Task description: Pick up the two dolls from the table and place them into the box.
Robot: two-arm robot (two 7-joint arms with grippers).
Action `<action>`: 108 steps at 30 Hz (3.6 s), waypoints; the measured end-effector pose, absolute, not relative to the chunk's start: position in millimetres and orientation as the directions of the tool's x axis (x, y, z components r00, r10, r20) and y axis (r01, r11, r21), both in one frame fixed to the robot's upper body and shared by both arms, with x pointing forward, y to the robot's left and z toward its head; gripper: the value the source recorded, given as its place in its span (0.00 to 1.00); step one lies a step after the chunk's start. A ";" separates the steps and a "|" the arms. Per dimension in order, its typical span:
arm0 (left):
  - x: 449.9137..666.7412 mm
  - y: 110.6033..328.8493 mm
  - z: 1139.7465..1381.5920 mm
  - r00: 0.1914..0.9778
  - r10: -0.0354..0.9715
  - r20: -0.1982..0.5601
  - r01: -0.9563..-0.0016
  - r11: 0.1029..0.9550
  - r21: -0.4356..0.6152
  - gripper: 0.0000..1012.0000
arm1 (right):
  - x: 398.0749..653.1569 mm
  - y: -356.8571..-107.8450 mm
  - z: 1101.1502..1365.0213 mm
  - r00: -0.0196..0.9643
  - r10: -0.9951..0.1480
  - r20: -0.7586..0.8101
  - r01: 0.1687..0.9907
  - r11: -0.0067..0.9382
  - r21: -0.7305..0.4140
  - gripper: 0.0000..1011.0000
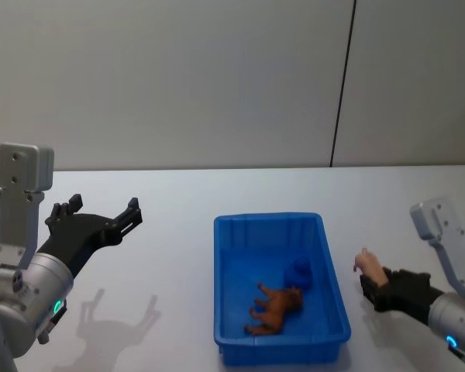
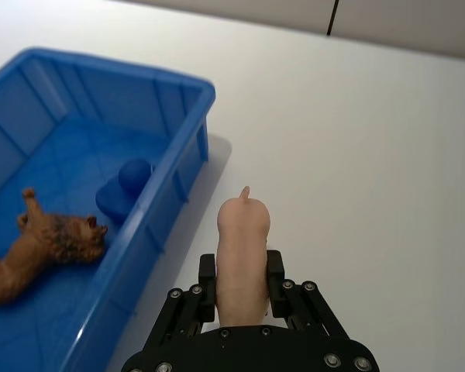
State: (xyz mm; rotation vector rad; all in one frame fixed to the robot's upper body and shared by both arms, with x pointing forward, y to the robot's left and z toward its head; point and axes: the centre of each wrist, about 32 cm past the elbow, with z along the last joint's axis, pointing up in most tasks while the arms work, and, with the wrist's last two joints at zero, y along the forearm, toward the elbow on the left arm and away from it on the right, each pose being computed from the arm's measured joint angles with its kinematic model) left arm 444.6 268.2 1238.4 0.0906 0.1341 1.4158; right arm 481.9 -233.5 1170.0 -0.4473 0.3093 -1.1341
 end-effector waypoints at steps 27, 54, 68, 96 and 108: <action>444.6 268.2 1238.4 0.149 0.988 -0.039 -0.978 0.153 0.143 0.99 | 501.4 -219.4 1230.7 0.537 -0.829 0.155 0.836 0.498 -0.233 0.36; 444.6 268.1 1238.4 0.149 0.988 -0.039 -0.978 0.153 0.143 0.99 | 506.3 -215.7 1224.3 0.669 -0.743 0.017 0.682 0.604 -0.412 0.36; 444.6 268.2 1238.4 0.149 0.988 -0.039 -0.978 0.153 0.143 0.99 | 505.2 -216.3 1214.6 0.677 -0.736 -0.029 0.645 0.611 -0.459 0.78; 444.6 268.2 1238.4 0.149 0.988 -0.039 -0.978 0.153 0.143 0.99 | 499.1 -237.3 1231.1 0.599 -0.799 0.043 0.764 0.556 -0.327 0.99; 444.6 268.2 1238.4 0.149 0.988 -0.039 -0.978 0.153 0.143 0.99 | 486.7 -262.5 1239.4 0.462 -0.886 0.044 0.873 0.445 -0.199 0.99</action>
